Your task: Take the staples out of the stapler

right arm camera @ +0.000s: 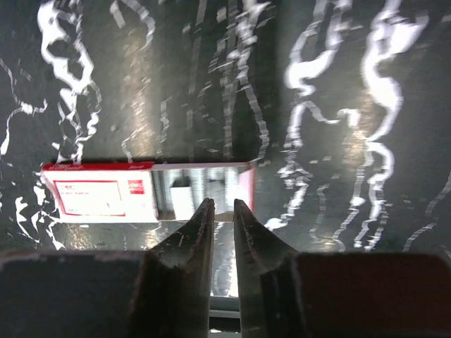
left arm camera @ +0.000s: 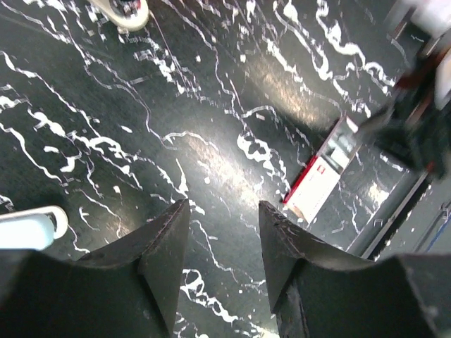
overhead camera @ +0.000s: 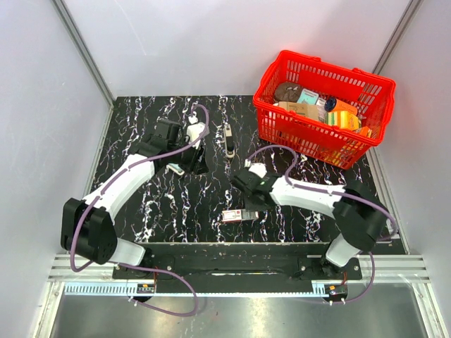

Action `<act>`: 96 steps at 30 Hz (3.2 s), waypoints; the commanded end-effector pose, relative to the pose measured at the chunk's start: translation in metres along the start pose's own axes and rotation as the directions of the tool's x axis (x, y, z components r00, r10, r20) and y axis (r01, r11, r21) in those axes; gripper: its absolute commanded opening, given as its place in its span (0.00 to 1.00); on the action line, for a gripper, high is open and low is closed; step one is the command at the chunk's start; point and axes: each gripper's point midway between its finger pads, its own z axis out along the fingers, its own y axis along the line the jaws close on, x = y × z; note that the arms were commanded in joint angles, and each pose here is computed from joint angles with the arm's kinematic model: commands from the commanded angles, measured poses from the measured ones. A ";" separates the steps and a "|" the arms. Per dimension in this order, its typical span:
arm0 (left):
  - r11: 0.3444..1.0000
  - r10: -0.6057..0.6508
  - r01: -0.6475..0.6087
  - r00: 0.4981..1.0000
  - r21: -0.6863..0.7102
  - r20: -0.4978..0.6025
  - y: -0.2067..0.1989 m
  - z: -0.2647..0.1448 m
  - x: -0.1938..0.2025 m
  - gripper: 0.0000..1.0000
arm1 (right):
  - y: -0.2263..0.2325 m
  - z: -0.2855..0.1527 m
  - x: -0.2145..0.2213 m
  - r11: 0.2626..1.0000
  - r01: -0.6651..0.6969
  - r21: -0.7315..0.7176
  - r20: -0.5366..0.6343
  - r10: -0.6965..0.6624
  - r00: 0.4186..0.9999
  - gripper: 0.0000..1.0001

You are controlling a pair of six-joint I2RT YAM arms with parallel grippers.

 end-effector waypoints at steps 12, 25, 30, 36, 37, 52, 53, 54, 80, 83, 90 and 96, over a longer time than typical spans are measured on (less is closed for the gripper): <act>0.929 0.369 -0.360 0.889 0.084 -0.270 -0.022 0.040 0.091 0.47 | -0.031 -0.003 -0.004 0.879 -0.304 -0.367 -0.056 0.305 0.951 0.25; 0.868 0.495 -0.467 0.790 0.167 -0.362 -0.046 0.061 0.125 0.47 | -0.022 0.014 -0.002 0.763 -0.404 -0.505 -0.150 0.384 0.911 0.24; 0.860 0.508 -0.477 0.771 0.181 -0.384 -0.052 0.069 0.132 0.47 | -0.022 0.016 0.002 0.766 -0.405 -0.499 -0.164 0.376 0.912 0.22; 0.853 0.520 -0.481 0.746 0.203 -0.416 -0.056 0.073 0.146 0.47 | -0.019 0.019 0.005 0.751 -0.415 -0.513 -0.181 0.378 0.908 0.19; 0.852 0.521 -0.480 0.744 0.208 -0.419 -0.056 0.073 0.148 0.47 | -0.018 0.019 0.007 0.750 -0.414 -0.515 -0.186 0.374 0.909 0.19; 0.858 0.511 -0.472 0.750 0.202 -0.421 -0.060 0.084 0.154 0.46 | 0.021 0.021 0.017 0.788 -0.345 -0.510 -0.181 0.293 0.939 0.15; 0.859 0.510 -0.470 0.751 0.204 -0.419 -0.061 0.084 0.154 0.46 | 0.023 0.023 0.020 0.789 -0.344 -0.509 -0.187 0.288 0.939 0.15; 0.857 0.513 -0.472 0.751 0.207 -0.414 -0.062 0.084 0.154 0.46 | 0.026 0.023 0.020 0.786 -0.347 -0.512 -0.188 0.291 0.938 0.15; 0.877 0.465 -0.470 0.781 0.097 -0.417 -0.036 0.065 0.130 0.54 | 0.026 0.014 0.016 0.857 -0.266 -0.441 -0.127 0.234 0.964 0.34; 0.886 0.441 -0.460 0.794 0.059 -0.418 -0.026 0.052 0.120 0.68 | 0.018 0.007 0.012 0.868 -0.252 -0.427 -0.102 0.231 0.968 0.42; 0.908 0.401 -0.418 0.863 0.011 -0.308 -0.033 0.011 0.076 0.99 | 0.008 -0.015 -0.009 0.882 -0.203 -0.425 -0.031 0.210 0.977 0.60; 0.917 0.379 -0.391 0.917 -0.081 -0.127 -0.040 -0.045 0.019 0.99 | 0.012 -0.050 -0.050 0.901 -0.108 -0.420 0.075 0.152 0.985 0.85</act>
